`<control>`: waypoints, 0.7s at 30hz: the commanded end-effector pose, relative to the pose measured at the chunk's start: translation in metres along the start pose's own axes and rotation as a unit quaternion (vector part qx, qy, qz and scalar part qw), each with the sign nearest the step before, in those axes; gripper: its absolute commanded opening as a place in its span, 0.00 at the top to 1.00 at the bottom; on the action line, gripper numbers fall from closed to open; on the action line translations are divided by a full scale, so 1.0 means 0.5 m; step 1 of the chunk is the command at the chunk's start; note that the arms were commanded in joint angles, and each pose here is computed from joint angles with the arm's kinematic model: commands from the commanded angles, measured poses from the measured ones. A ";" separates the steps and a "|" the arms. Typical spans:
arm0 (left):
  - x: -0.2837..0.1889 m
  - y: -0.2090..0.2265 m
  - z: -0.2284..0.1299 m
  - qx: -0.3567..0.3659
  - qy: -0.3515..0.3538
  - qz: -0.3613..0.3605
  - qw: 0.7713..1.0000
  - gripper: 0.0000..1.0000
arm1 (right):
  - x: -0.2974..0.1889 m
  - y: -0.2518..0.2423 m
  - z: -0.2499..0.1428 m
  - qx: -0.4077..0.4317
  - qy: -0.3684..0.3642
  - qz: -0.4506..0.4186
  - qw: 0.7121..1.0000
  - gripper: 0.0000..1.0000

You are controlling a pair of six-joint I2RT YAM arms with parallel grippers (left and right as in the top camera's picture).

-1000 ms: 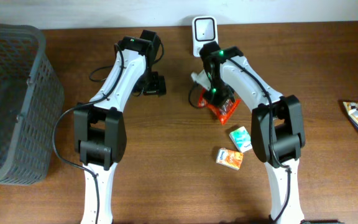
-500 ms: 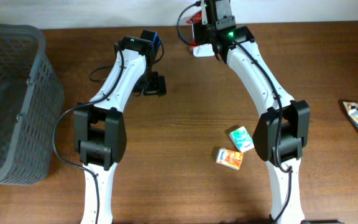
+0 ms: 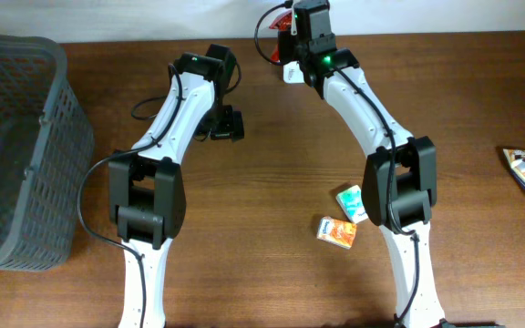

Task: Scan the item barcode
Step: 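Carry the red candy bag to the right table edge and release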

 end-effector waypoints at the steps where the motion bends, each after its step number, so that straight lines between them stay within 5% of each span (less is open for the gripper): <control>1: -0.011 -0.002 0.006 0.001 -0.008 -0.003 1.000 0.01 | -0.119 -0.045 0.145 0.019 -0.073 -0.016 0.997 0.89; 6: -0.011 -0.002 0.005 0.001 -0.008 -0.003 1.000 0.01 | -0.278 -0.263 0.178 0.083 -0.040 -0.183 0.979 0.89; 9: -0.011 -0.001 0.002 0.001 -0.005 -0.002 1.000 0.01 | -0.345 -0.463 0.074 0.150 0.063 -0.309 0.937 0.90; 17: -0.011 -0.001 0.002 0.001 -0.004 -0.002 1.000 0.01 | -0.484 -0.806 -0.187 0.281 0.236 -0.435 0.822 0.91; 19: -0.011 -0.001 0.002 0.001 -0.004 -0.002 1.000 0.01 | -0.490 -0.851 -0.236 0.311 0.252 -0.428 0.811 0.80; 21: -0.011 -0.001 0.002 0.001 -0.004 -0.002 1.000 0.01 | -0.493 -0.865 -0.251 0.328 0.253 -0.411 0.812 0.58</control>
Point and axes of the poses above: each gripper's point midway between its finger pads, its own x axis out along the fingers, its own y axis along the line the jaws close on, z = x × y, the point moved 4 cm from there along -x, back along the fingers, and after that the axes turned 1 degree about -x, right-handed, at the moved point
